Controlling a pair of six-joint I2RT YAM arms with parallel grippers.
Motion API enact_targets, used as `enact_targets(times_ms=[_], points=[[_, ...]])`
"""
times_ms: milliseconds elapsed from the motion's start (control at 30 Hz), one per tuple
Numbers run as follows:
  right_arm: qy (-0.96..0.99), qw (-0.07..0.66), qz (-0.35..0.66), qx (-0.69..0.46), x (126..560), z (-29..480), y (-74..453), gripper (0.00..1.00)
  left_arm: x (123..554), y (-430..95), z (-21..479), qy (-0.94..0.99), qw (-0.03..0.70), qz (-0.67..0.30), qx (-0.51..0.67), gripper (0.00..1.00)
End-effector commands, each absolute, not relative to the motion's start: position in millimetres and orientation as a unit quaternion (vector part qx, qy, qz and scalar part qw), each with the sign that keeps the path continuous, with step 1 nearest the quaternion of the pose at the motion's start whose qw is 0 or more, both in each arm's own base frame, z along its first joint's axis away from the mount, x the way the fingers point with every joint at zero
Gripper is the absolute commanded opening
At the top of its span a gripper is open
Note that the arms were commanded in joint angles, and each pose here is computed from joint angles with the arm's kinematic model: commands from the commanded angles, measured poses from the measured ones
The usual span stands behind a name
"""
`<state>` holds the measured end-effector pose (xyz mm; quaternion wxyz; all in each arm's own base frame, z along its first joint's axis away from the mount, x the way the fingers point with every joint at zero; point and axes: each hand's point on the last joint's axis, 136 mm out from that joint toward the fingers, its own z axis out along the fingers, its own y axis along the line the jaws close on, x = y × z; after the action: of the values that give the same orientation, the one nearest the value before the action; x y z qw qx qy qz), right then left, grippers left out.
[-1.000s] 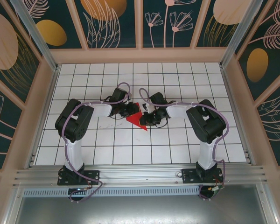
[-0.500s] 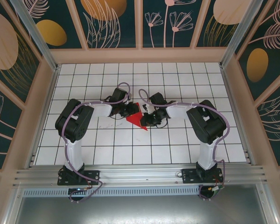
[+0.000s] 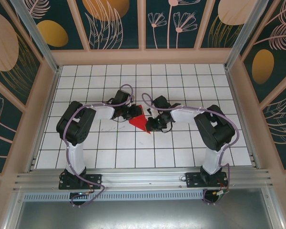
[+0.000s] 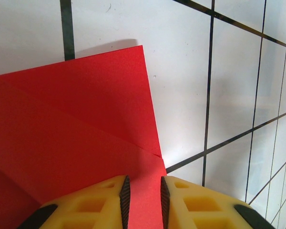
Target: Fold a paper plane with a square sheet of paper (fold left side to right side)
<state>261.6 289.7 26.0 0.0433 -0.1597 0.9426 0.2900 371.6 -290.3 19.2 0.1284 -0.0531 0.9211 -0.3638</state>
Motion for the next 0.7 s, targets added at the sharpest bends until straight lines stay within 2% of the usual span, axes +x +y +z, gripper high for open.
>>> enact_targets(times_ms=[0,100,167,333,667], points=[[0.937,0.084,0.305,-0.150,270.6,62.8,287.1,0.18,346.1,-268.3,-23.5,0.947,0.082,-0.301,-0.073,0.28],[0.924,0.109,0.336,-0.148,277.9,87.4,293.3,0.21,346.6,-268.8,-23.1,0.947,0.082,-0.302,-0.074,0.28],[0.914,0.096,0.364,-0.151,273.4,92.7,302.1,0.21,346.5,-268.8,-22.8,0.947,0.083,-0.303,-0.073,0.28],[0.907,0.048,0.390,-0.150,259.4,70.1,316.7,0.21,346.6,-268.8,-21.7,0.946,0.083,-0.303,-0.073,0.28],[0.926,0.009,0.355,-0.130,254.0,29.7,301.8,0.21,346.6,-269.1,-22.4,0.947,0.083,-0.303,-0.072,0.28]])
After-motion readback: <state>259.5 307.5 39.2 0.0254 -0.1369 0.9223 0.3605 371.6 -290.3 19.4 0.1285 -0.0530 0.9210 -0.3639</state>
